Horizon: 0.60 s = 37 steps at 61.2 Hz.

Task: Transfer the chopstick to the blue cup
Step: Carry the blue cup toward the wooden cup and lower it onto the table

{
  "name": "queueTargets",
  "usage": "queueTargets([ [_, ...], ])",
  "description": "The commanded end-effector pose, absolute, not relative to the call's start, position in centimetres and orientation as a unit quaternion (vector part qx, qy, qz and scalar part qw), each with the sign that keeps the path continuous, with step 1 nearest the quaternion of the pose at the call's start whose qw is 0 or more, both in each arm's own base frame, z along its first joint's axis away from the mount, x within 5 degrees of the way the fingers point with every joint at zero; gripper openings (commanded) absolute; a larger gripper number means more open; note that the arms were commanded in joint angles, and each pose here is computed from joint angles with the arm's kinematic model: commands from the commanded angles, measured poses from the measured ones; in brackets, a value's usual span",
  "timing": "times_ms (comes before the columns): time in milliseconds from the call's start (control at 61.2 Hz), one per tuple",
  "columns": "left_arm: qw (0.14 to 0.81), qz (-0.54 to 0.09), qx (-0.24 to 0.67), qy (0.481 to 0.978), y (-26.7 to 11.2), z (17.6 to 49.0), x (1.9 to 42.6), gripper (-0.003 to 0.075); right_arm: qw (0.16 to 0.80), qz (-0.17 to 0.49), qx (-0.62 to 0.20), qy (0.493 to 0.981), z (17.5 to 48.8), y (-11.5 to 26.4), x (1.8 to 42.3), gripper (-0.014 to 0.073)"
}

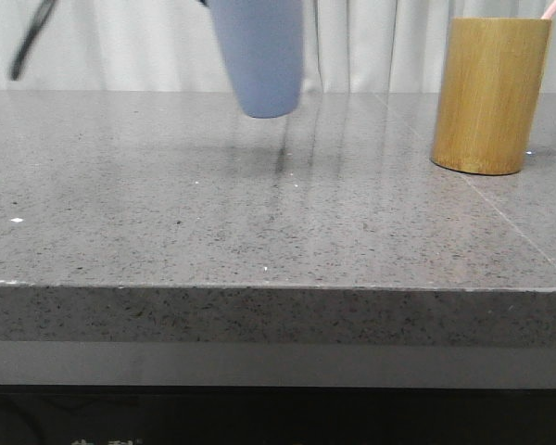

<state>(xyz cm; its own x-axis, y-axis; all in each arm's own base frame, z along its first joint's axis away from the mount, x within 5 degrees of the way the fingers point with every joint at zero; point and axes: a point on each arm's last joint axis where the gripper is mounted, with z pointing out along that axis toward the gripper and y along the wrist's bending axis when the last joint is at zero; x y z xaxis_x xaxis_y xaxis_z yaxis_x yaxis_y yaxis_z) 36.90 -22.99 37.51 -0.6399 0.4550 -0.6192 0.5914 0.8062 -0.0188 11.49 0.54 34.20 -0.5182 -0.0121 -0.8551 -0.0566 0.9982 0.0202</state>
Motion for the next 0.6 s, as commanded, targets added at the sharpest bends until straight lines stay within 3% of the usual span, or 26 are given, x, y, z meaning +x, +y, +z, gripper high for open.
queueTargets([
  [0,0.356,-0.134,0.284,0.88,-23.7,40.5,36.2,-0.0019,0.526,0.021,-0.019,0.85,35.5,0.5,11.9,0.0582],
  [376,0.326,-0.131,0.299,0.887,-26.2,37.8,38.1,-0.0013,0.526,0.021,-0.019,0.85,35.5,0.5,11.9,0.0582],
  [474,0.326,-0.131,0.299,0.887,-26.2,37.8,38.1,0.0052,0.526,0.021,-0.019,0.85,35.5,0.5,11.9,0.0582],
  [588,0.326,-0.131,0.299,0.887,-26.2,37.8,38.1,0.02,0.527,0.021,-0.019,0.85,35.5,0.5,11.9,0.0582],
])
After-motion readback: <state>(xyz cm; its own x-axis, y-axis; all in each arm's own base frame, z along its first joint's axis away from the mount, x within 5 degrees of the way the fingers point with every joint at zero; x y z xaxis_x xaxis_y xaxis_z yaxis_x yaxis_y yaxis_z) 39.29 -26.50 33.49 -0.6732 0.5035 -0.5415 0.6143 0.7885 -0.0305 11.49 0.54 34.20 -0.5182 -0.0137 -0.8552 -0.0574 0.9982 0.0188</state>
